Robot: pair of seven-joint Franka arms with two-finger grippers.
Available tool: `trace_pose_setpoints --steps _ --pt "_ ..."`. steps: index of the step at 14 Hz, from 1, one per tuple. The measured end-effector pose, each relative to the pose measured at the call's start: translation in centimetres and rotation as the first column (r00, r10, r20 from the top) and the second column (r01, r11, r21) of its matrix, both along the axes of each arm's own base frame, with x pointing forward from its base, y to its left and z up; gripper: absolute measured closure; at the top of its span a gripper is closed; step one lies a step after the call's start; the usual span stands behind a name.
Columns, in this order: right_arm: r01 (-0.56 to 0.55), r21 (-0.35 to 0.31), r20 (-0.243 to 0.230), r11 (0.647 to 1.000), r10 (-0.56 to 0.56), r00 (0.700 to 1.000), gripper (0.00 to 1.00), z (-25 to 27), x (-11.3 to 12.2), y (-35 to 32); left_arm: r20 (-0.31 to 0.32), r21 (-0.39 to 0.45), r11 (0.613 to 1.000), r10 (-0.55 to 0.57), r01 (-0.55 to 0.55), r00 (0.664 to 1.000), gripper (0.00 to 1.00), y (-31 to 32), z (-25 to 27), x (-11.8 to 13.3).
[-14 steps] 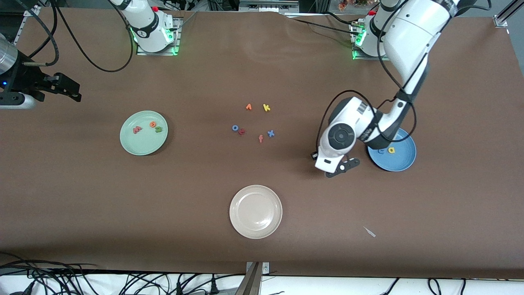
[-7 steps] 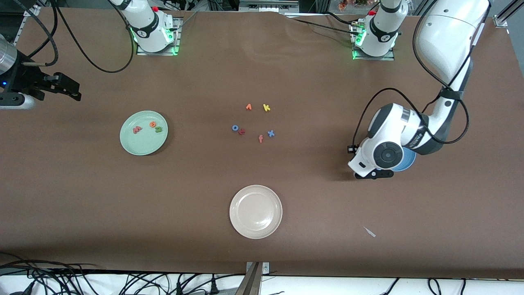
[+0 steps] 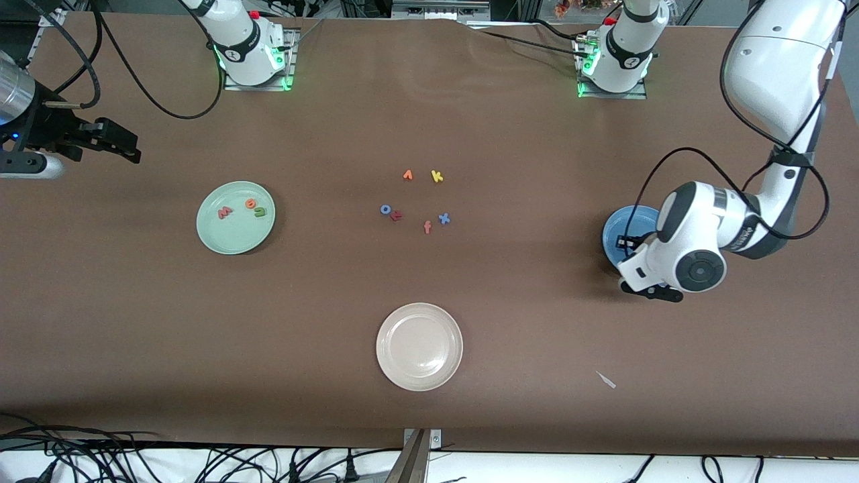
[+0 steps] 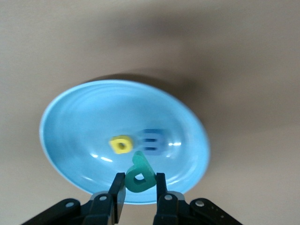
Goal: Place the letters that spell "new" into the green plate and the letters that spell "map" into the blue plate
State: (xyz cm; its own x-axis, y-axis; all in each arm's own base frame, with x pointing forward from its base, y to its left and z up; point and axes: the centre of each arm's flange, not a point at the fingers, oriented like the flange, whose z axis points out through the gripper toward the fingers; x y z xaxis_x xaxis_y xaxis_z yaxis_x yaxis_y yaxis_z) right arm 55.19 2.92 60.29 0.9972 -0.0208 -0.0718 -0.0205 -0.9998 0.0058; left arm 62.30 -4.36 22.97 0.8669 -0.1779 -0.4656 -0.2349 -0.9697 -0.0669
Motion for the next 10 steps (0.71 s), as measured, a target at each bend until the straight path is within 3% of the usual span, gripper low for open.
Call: trace_pose_setpoints --steps 1,7,8,10 --pt "0.0 0.005 0.001 1.0 0.0 1.0 0.0 0.1 0.0 0.1 -0.007 -0.005 1.0 -0.014 0.014 1.0 0.65 0.8 -0.3 0.0" --pt "-0.004 0.006 0.0 1.0 0.004 1.0 0.0 0.1 0.0 0.3 -0.035 -0.009 1.0 -0.02 0.02 0.999 0.07 2.2 0.2 -0.1" --pt "-0.005 0.006 -0.001 1.0 0.005 1.0 0.0 0.1 0.0 0.4 -0.028 -0.007 1.0 -0.013 0.012 1.0 0.0 2.7 0.8 0.1" --pt "-0.005 0.006 -0.002 1.0 0.005 1.0 0.0 0.1 -0.1 0.4 -0.004 -0.003 1.0 0.004 -0.004 1.0 0.0 3.6 2.6 0.4"
